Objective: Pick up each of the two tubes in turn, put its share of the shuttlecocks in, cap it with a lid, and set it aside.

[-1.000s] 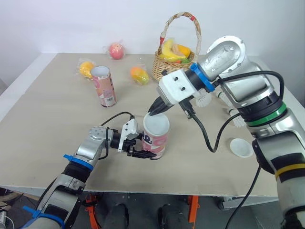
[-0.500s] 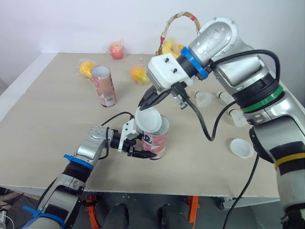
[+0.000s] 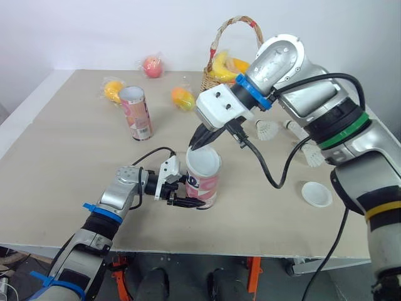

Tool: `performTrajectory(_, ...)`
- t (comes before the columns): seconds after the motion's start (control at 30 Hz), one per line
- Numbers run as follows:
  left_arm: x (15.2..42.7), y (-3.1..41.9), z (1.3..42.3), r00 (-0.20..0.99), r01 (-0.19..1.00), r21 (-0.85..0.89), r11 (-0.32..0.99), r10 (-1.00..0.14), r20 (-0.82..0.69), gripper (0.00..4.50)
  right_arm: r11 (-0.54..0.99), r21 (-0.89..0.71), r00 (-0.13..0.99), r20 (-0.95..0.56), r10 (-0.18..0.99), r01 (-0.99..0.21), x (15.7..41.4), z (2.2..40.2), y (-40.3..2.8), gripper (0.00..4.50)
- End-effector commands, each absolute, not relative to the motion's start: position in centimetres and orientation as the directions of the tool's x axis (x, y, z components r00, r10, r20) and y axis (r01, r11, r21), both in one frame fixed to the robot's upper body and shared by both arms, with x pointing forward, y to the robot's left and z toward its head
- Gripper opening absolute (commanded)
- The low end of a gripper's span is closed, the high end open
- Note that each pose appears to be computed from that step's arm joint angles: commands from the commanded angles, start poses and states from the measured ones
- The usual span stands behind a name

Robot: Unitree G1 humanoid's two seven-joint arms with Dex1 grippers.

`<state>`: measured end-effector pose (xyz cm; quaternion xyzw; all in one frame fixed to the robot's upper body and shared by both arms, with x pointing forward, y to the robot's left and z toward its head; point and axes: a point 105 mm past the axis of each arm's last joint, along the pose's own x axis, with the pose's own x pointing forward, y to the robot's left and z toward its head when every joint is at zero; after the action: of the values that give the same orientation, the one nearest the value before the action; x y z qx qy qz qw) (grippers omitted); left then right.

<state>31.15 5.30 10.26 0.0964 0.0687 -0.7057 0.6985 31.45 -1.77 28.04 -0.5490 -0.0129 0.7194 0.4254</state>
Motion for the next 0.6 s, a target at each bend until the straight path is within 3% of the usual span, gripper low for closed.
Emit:
performTrajectory(0.03, 30.68, 5.92, 7.84, -0.005, 0.999, -0.051, 0.011, -0.955, -0.296, 3.13, -0.674, -0.488, -0.02, -0.802, 0.597, -0.555, 31.2, 28.8, -2.16, 0.06)
performTrajectory(0.6, 30.75, 6.04, 7.84, 0.002, 0.998, -0.058, 0.019, -0.956, -0.293, 3.13, -0.679, -0.486, -0.06, -0.788, 0.612, -0.551, 30.34, 28.81, -2.0, 0.06)
